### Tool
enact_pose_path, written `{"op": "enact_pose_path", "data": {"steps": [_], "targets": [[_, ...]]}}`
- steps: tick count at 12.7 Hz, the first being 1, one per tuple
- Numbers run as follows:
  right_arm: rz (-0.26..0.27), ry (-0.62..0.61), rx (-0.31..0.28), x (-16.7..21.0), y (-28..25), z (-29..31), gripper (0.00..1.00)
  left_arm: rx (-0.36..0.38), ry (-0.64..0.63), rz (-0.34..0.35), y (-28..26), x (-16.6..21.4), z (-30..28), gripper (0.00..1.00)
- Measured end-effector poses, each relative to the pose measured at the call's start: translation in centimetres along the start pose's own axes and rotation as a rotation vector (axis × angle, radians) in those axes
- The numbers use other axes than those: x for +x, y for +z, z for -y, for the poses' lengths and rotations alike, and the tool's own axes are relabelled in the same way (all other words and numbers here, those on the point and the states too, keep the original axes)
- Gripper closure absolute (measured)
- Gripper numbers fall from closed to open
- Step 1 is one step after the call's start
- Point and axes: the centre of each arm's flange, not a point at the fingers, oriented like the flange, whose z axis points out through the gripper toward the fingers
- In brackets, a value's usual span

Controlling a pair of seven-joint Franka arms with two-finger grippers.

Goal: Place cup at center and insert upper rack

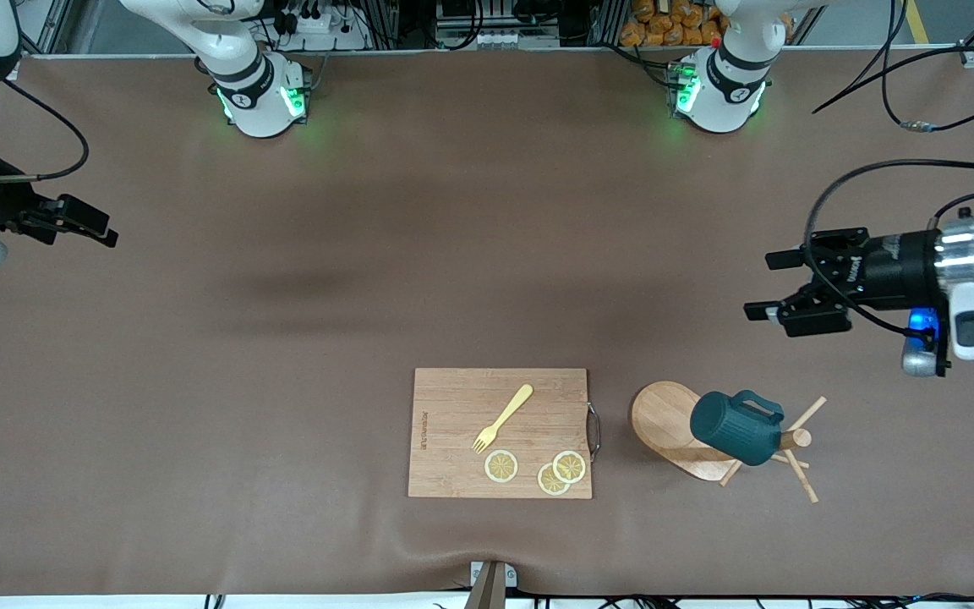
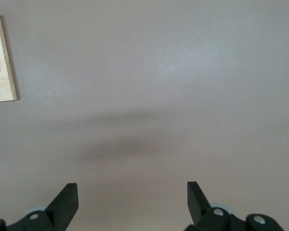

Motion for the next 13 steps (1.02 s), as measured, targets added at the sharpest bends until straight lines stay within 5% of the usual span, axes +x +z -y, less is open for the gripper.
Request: {"op": "enact_pose_path", "data": {"steps": [5, 13], "targets": [[-0.003, -0.001, 0.000, 0.1, 0.9, -0.7, 0.00, 0.200, 0.179, -0.242, 1.9, -5.5, -1.2, 0.00], [-0.019, -0.011, -0.009, 0.2, 0.7, -0.5, 0.00, 0.373, 0.364, -0.385, -1.2, -5.2, 1.1, 0.00]]}}
